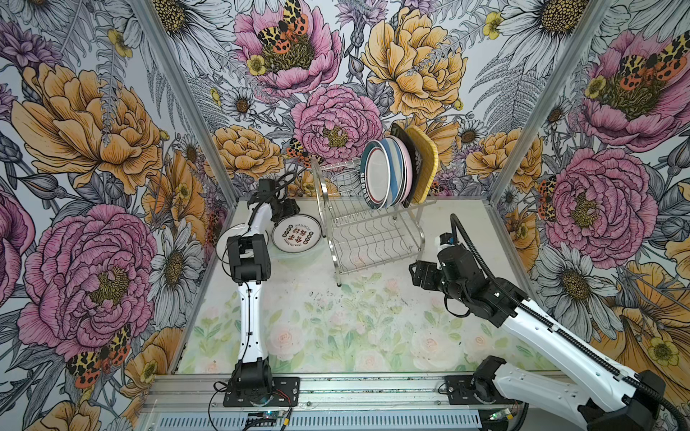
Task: Load plates into a dish rack
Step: Move the plate to the bottom-center of the table.
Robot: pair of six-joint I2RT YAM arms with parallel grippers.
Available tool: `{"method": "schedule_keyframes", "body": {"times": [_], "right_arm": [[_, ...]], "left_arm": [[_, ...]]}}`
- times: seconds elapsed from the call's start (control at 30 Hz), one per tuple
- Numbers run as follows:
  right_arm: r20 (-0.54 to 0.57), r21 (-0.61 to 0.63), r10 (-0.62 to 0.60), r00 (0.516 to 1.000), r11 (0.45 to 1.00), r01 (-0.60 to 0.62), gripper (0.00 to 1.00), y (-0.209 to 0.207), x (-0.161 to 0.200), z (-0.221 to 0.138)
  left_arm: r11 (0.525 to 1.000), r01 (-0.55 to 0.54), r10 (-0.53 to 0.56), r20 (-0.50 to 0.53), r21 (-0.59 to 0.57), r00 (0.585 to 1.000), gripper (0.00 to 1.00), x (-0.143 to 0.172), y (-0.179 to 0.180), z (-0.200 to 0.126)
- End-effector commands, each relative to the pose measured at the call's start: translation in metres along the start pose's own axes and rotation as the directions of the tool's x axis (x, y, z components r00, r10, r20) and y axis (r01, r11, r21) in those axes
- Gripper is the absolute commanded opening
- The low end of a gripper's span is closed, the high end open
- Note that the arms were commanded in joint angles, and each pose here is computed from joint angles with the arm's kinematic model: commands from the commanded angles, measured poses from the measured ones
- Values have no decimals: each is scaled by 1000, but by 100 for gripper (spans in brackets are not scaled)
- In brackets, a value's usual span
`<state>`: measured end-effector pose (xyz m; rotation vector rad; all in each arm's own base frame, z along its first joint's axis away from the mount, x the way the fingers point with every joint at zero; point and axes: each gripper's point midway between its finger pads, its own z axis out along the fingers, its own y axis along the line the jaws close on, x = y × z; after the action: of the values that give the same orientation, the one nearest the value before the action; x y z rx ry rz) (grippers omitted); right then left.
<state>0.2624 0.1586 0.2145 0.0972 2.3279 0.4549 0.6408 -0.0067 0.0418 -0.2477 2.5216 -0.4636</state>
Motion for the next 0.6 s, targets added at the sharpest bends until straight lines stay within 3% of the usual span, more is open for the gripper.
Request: {"method": "schedule_keyframes", "body": {"times": [0.0,0.57], "right_arm": [[18,-21,14,1000,1000,-14,82,3,-5,-1],[30,-40,15,999,999,-14,83,4,-7,-6]], "left_arm": [[1000,-11,11,-76,0,997,72,21,-2,0],[997,-70,76,-241,37,968,72,77,-18,-27]]}}
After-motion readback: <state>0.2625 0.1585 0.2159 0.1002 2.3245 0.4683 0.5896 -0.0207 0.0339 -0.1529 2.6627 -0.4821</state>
